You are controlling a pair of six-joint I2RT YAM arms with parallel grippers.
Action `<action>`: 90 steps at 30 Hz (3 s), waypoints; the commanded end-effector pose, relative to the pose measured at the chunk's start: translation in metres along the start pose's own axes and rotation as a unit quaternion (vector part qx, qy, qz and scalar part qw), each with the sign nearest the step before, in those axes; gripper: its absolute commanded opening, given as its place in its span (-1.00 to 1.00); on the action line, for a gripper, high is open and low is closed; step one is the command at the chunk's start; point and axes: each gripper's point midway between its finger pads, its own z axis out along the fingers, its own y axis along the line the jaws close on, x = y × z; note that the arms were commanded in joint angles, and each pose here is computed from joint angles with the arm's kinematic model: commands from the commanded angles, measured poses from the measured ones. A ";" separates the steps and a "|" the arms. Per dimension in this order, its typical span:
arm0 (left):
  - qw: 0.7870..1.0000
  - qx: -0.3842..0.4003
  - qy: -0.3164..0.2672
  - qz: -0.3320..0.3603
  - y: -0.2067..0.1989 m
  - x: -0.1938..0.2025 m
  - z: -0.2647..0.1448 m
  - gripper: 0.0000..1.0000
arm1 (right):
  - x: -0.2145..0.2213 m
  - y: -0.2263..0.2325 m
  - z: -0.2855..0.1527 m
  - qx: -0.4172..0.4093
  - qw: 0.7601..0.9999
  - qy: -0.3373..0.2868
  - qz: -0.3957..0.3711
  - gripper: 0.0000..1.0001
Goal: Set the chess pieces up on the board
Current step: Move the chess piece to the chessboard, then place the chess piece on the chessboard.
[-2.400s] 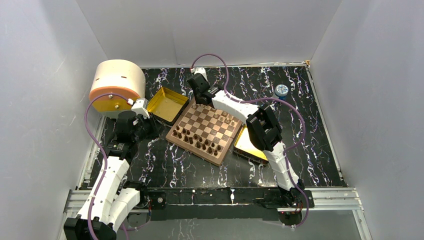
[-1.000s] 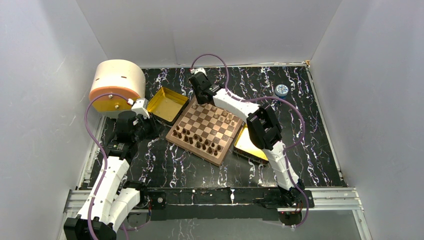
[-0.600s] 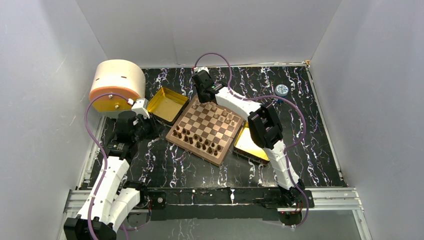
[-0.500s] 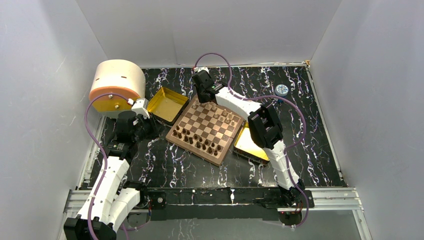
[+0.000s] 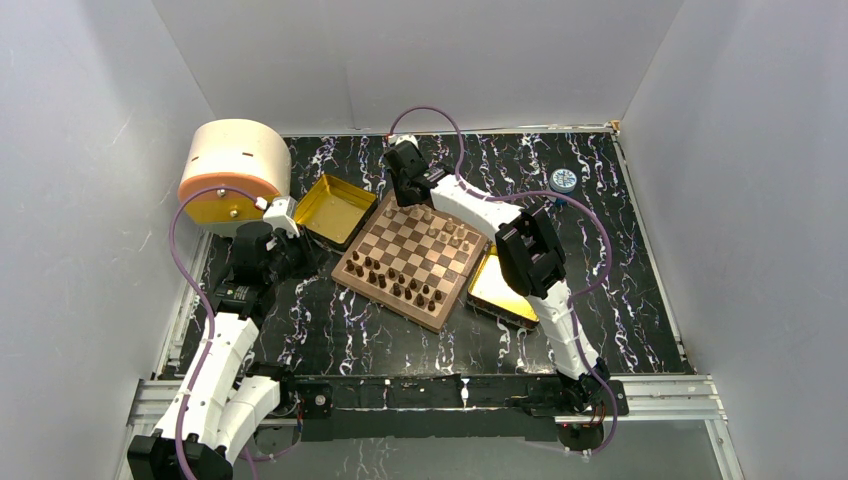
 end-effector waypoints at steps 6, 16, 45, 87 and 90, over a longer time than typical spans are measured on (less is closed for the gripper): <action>1.000 0.003 -0.010 0.009 -0.003 -0.005 -0.003 -0.76 | -0.016 0.004 -0.007 -0.007 1.000 -0.015 0.014 -0.34; 0.996 0.061 -0.007 -0.068 -0.033 -0.019 -0.005 -0.76 | -0.073 0.002 -0.062 -0.017 0.997 -0.080 -0.002 -0.14; 0.844 0.311 -0.041 -0.434 -0.122 -0.101 -0.028 -0.68 | -0.041 0.089 -0.312 -0.327 0.819 -0.456 -0.120 0.14; 0.822 0.336 -0.033 -0.459 -0.128 -0.103 -0.033 -0.70 | -0.078 0.132 -0.300 -0.309 0.810 -0.492 -0.085 -0.87; 0.821 0.330 -0.032 -0.464 -0.125 -0.098 -0.030 -0.70 | -0.078 0.131 -0.302 -0.304 0.805 -0.499 -0.096 -0.97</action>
